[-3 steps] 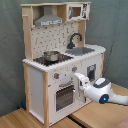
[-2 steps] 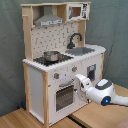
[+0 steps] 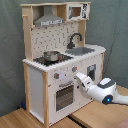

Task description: Play with the kitchen

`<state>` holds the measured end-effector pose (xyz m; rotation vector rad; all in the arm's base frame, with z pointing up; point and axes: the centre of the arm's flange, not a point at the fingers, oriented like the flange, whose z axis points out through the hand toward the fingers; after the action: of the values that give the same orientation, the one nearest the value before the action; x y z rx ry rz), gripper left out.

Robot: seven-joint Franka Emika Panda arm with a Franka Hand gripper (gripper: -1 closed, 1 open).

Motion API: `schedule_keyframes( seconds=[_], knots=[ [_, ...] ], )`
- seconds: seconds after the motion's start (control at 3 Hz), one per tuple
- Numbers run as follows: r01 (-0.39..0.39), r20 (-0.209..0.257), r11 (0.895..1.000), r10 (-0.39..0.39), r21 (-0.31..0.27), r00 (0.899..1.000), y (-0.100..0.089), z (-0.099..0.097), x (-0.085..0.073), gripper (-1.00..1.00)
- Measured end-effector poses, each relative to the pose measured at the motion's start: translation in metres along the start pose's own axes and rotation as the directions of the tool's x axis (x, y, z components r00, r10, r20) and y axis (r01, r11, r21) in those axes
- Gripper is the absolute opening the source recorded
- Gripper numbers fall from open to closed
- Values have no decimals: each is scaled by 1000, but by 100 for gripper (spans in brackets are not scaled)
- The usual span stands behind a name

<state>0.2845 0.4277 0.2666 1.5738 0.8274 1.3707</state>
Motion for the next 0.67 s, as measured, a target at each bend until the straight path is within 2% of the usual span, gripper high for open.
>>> schedule_keyframes(
  seconds=[0.33, 0.67],
  knots=[
    [76, 4, 997, -76, -15, 997, 13, -7, 9, 100],
    [158, 2, 987, -158, -25, 987, 24, -15, 18, 100]
  ],
)
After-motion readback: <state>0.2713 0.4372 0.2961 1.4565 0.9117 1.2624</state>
